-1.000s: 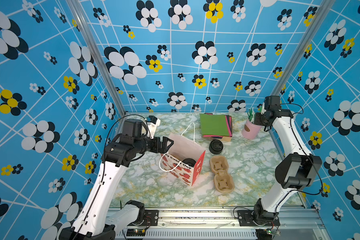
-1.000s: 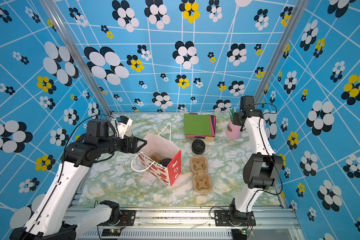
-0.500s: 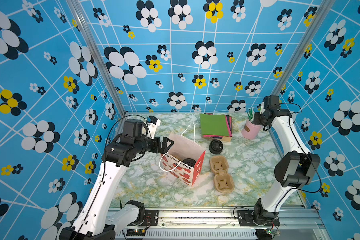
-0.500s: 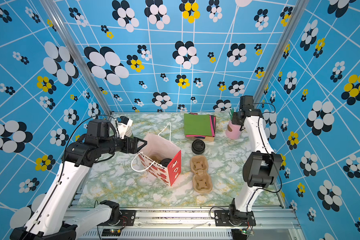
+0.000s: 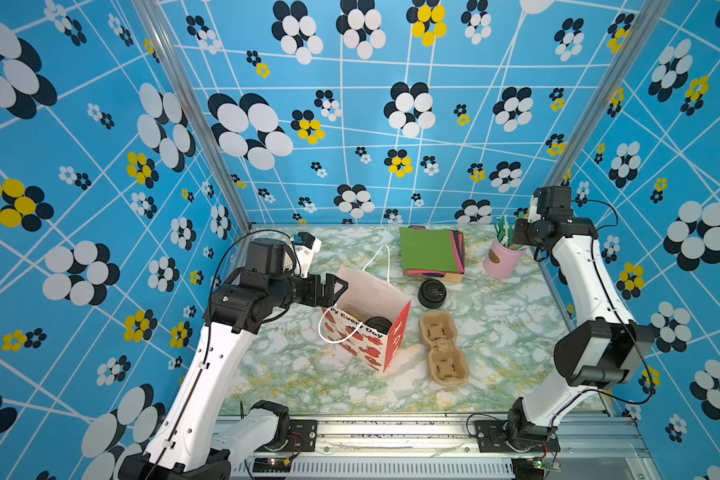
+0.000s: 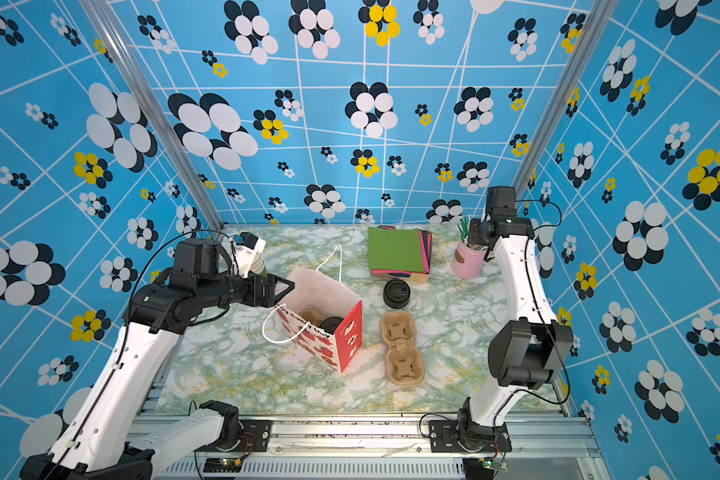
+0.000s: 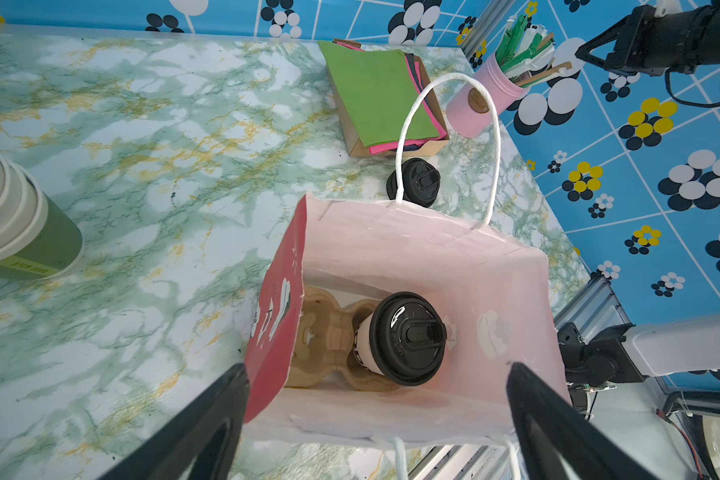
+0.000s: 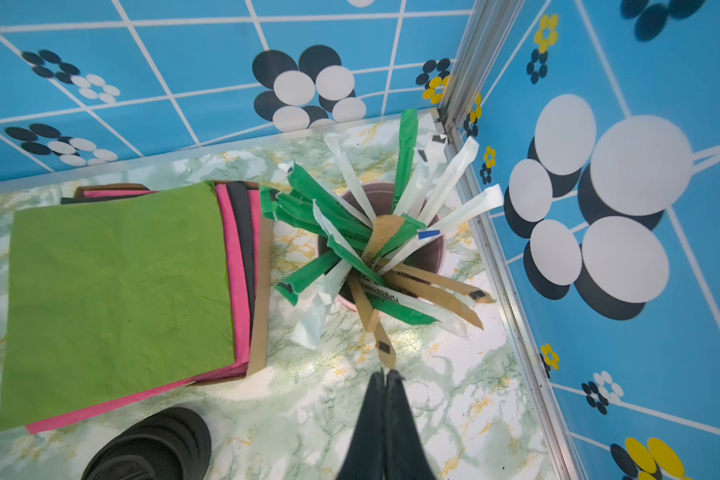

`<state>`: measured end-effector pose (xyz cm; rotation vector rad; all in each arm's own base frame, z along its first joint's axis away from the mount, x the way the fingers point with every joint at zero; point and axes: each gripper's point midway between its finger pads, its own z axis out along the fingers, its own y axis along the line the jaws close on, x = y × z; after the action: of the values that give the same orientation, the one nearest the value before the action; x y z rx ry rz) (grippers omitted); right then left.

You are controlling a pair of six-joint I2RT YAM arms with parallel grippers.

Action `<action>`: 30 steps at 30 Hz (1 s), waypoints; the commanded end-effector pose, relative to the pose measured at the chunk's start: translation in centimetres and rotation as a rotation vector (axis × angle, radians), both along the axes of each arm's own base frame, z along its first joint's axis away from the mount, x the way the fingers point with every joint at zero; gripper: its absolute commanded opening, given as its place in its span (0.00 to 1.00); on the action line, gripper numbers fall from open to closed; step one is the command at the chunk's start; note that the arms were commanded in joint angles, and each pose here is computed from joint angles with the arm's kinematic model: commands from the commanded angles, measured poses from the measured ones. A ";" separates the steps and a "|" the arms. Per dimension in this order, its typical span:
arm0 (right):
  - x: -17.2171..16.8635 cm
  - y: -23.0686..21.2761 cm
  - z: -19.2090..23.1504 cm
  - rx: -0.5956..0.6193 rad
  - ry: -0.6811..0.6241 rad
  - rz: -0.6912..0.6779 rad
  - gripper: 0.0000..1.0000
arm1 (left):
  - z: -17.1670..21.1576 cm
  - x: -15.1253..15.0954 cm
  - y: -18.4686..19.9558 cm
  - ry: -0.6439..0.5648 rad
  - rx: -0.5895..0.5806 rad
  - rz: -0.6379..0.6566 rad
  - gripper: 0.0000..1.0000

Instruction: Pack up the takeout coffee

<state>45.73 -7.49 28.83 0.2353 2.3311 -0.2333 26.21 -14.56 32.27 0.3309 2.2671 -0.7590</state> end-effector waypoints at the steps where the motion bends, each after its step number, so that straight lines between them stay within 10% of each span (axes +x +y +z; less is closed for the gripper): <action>1: -1.5 -0.1 1.6 -0.015 -0.012 0.013 0.00 | 1.1 -0.1 0.0 -0.026 -0.031 0.000 0.98; 8: -2.1 0.2 1.7 -0.012 0.003 0.028 0.01 | 1.4 -0.4 0.0 -0.031 -0.040 0.003 0.98; 15: -1.1 0.2 -1.2 -0.010 0.100 0.046 0.35 | 1.5 -0.4 -0.1 -0.033 -0.047 0.003 0.98; 30: 1.3 -0.8 -4.4 -0.053 0.173 0.041 0.23 | 1.0 -0.4 0.1 -0.022 -0.034 0.008 0.98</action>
<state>46.77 -7.49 24.06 0.1400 2.4951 -0.2627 25.90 -14.60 32.71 0.3127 2.2575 -0.7787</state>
